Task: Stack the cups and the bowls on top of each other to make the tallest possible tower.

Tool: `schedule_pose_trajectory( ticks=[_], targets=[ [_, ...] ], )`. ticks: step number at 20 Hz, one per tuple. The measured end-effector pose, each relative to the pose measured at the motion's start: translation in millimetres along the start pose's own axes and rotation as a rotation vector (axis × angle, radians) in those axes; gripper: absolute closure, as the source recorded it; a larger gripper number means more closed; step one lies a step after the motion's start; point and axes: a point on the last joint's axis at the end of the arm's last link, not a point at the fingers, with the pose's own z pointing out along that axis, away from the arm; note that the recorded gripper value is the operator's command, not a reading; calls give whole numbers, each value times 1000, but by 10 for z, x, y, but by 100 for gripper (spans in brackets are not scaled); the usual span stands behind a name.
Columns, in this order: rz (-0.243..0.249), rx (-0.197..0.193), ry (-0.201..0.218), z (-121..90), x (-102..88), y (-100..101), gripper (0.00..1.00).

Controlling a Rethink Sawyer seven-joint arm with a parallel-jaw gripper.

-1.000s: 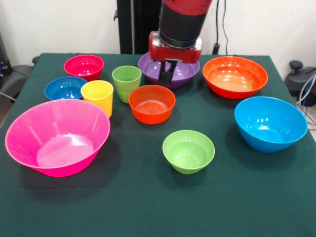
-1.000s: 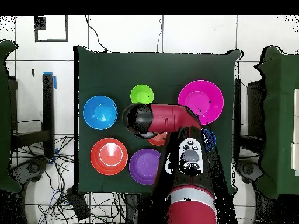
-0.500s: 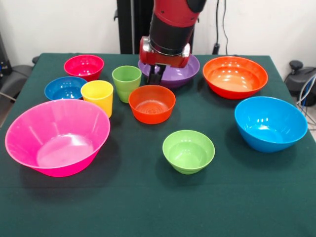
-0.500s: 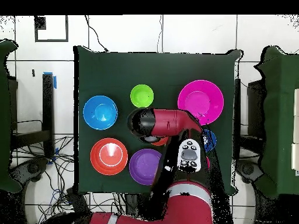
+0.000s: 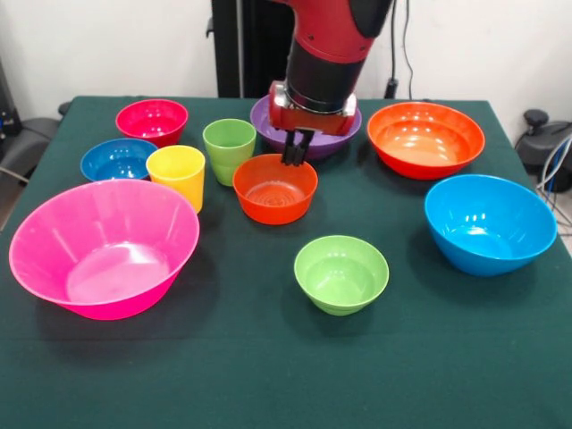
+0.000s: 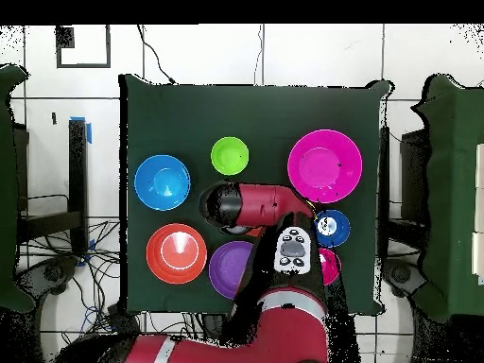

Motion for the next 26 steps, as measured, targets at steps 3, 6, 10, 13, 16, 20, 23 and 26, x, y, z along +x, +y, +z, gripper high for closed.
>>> schedule_pose_trajectory(
  ticks=[3,6,10,13,16,20,23,26],
  targets=[
    [45,-15,-11,37,13,72,0],
    [74,-22,-15,54,18,94,0],
    [118,-27,-19,73,36,107,0],
    [134,-28,-17,78,47,109,0],
    [144,-28,-13,96,56,114,0],
    [147,-23,2,209,107,151,0],
    [145,-19,11,292,147,186,0],
    [142,-12,14,367,183,220,0]
  ],
)
